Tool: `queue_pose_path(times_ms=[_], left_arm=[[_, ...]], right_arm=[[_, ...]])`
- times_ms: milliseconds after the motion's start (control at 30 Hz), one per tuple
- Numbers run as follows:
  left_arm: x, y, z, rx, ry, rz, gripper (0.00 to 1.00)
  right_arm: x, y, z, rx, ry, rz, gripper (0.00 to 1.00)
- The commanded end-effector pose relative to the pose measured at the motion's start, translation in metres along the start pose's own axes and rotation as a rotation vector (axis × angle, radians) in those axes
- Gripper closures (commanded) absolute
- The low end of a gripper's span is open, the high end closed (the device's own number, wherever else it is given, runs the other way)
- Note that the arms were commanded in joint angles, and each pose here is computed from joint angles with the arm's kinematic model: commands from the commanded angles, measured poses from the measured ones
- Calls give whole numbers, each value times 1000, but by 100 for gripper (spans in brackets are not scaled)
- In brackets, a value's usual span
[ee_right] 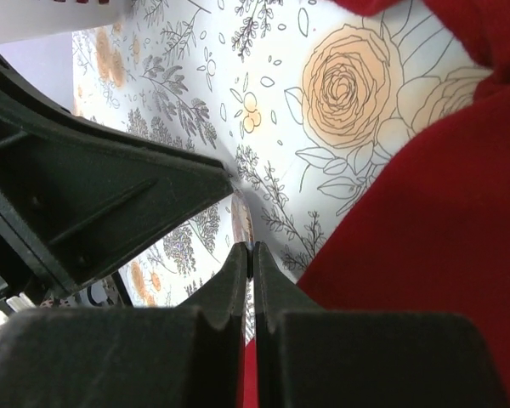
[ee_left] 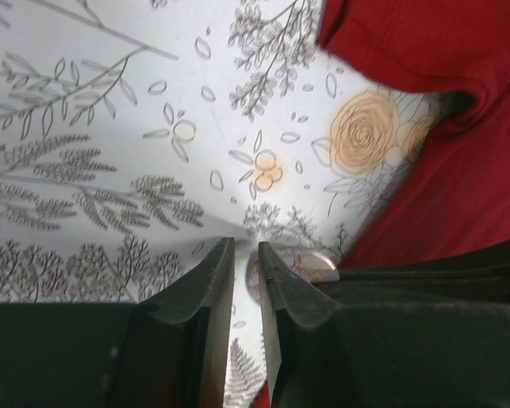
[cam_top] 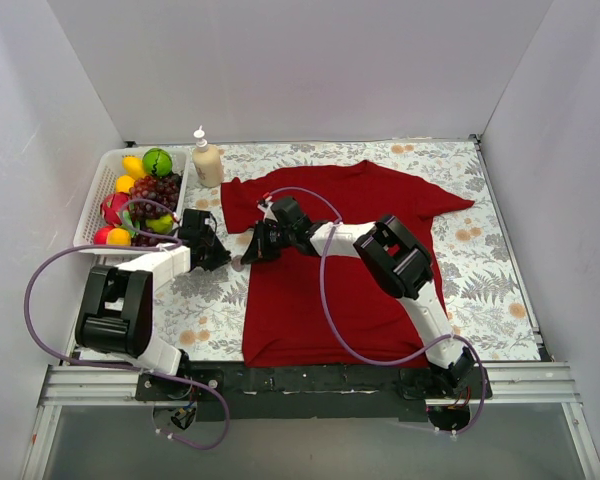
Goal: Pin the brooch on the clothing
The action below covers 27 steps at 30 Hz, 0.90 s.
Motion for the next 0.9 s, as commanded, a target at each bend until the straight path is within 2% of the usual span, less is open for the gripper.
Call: queue_pose_path(times_ms=[0, 133, 267, 300, 500, 533, 600, 733, 867], left_arm=[[-25, -6, 4, 20, -10, -9, 80], [-53, -25, 23, 29, -84, -54, 74], [-93, -52, 40, 49, -154, -165, 57], [-100, -56, 43, 52, -166, -179, 50], [-141, -77, 56, 81, -217, -260, 21], [-145, -79, 58, 83, -227, -272, 12], [-154, -86, 56, 102, -216, -324, 3], [-171, -94, 57, 121, -243, -395, 2], [-172, -95, 59, 137, -250, -392, 2]], right_arm=[[-16, -1, 6, -45, -28, -41, 99], [-33, 5, 16, -116, -52, -74, 99], [-55, 16, 29, -202, -119, -113, 99], [-66, 25, 37, -248, -149, -115, 99], [-117, 52, 59, -418, -279, -173, 99], [-125, 52, 63, -464, -302, -204, 99], [-149, 64, 69, -525, -358, -228, 99], [-189, 75, 82, -679, -461, -341, 99], [-231, 92, 88, -873, -568, -438, 99]])
Point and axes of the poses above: each gripper's point midway between its finger pads, its own x axis out along the fingers, its own y axis along the line the jaws close on, z = x × y, the point moved 4 cm from there along -x, back along the fingers, and after that the axes turned 13 degrees about -x, right-handed, at the moved point
